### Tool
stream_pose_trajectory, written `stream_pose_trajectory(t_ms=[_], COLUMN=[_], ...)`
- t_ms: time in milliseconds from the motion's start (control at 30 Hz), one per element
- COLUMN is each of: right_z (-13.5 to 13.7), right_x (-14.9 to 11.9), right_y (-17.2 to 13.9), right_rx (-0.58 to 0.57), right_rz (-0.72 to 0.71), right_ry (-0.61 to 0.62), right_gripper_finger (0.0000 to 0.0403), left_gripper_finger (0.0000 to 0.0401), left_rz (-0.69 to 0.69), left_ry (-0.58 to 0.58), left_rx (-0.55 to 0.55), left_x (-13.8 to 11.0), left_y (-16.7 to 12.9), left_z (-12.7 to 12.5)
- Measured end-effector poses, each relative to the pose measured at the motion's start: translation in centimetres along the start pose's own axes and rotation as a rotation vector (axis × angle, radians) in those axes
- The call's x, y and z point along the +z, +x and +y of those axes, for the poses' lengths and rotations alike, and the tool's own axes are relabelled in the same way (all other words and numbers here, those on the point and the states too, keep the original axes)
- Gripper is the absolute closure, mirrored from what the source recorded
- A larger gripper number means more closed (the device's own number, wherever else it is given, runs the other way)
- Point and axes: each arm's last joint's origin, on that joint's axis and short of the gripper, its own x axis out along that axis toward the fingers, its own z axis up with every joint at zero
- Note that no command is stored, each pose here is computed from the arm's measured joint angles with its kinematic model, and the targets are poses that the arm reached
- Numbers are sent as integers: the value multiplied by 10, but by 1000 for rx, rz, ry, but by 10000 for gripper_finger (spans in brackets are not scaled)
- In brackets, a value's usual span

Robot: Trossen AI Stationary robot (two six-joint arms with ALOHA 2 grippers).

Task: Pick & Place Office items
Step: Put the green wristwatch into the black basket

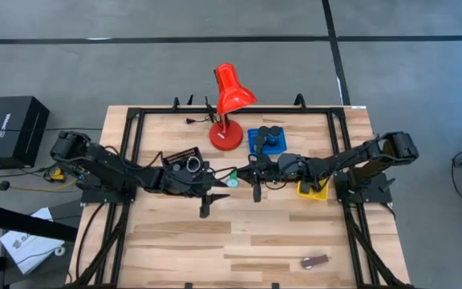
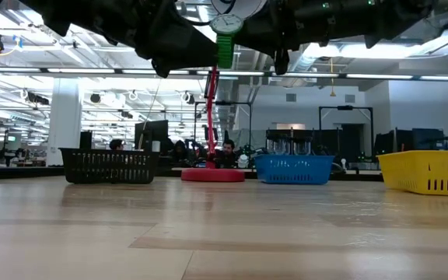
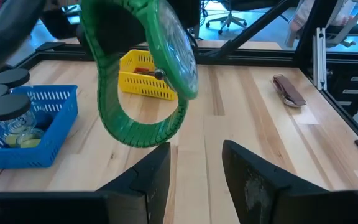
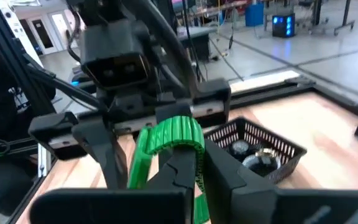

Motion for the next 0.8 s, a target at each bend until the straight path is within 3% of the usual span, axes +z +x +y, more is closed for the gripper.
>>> stream_pose_trajectory(t_ms=[300,500,800], right_z=[-2,-1,1], right_x=[-5,0,5], right_y=[-1,-1,-1], right_rx=[-7,4,20], right_rz=[58,14,-41], right_ry=[-32,-20,93], right_gripper_finger=[395,395,395], left_gripper_finger=[261,261,261], left_rz=[0,-3,-123], left_ry=[0,-3,-38], left_rx=[1,12,8], left_x=[0,0,13], left_y=[0,0,0], left_z=[0,2,3])
